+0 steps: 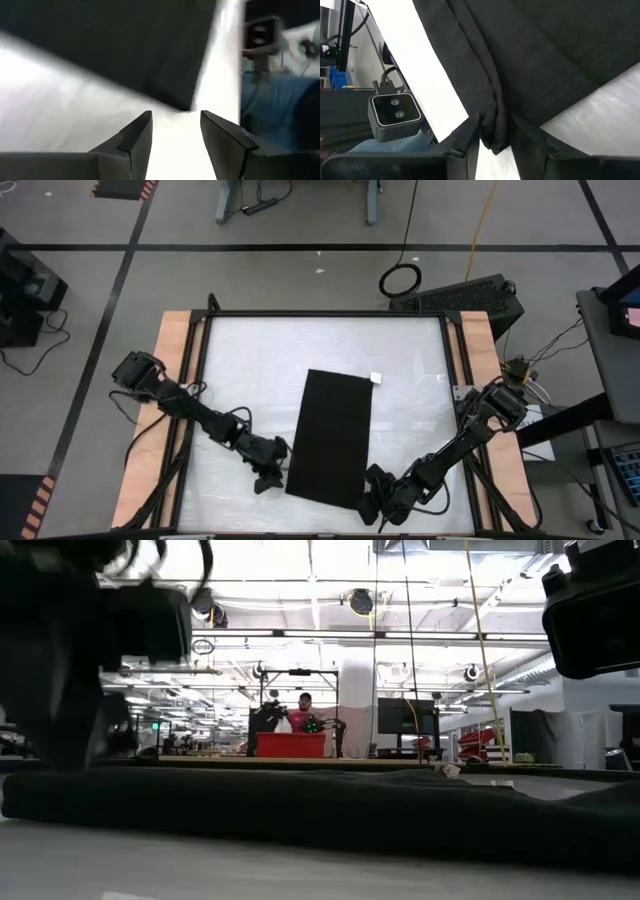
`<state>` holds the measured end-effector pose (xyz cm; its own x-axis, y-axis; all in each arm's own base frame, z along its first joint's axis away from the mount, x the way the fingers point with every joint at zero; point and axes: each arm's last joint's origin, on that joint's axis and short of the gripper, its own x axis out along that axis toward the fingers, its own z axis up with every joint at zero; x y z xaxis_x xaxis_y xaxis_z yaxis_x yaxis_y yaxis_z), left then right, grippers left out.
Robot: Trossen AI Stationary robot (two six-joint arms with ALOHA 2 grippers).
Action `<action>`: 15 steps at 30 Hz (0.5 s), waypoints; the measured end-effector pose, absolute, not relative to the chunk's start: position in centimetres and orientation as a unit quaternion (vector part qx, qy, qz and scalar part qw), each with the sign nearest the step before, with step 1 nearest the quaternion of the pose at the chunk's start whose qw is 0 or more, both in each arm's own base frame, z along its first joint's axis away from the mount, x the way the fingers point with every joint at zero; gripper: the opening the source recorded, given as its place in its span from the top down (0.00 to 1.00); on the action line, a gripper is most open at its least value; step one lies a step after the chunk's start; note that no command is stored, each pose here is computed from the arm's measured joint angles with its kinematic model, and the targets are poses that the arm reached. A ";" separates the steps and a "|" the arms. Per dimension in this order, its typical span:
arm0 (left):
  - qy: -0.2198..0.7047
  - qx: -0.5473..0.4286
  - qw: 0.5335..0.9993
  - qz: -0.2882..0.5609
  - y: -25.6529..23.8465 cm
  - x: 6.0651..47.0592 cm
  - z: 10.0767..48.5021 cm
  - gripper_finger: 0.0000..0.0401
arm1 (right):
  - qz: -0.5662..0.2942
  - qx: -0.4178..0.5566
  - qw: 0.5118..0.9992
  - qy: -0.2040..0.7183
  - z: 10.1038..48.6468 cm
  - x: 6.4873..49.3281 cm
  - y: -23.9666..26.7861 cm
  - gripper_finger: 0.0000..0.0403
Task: Roll napkin
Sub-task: Roll the black napkin
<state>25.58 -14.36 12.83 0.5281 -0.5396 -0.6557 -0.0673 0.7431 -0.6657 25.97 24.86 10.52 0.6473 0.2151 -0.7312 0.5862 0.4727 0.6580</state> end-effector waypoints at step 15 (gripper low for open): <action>0.335 0.107 0.914 -0.201 -19.6 24.2 14.4 0.57 | -0.109 0.509 0.758 0.392 10.7 26.2 25.1 0.74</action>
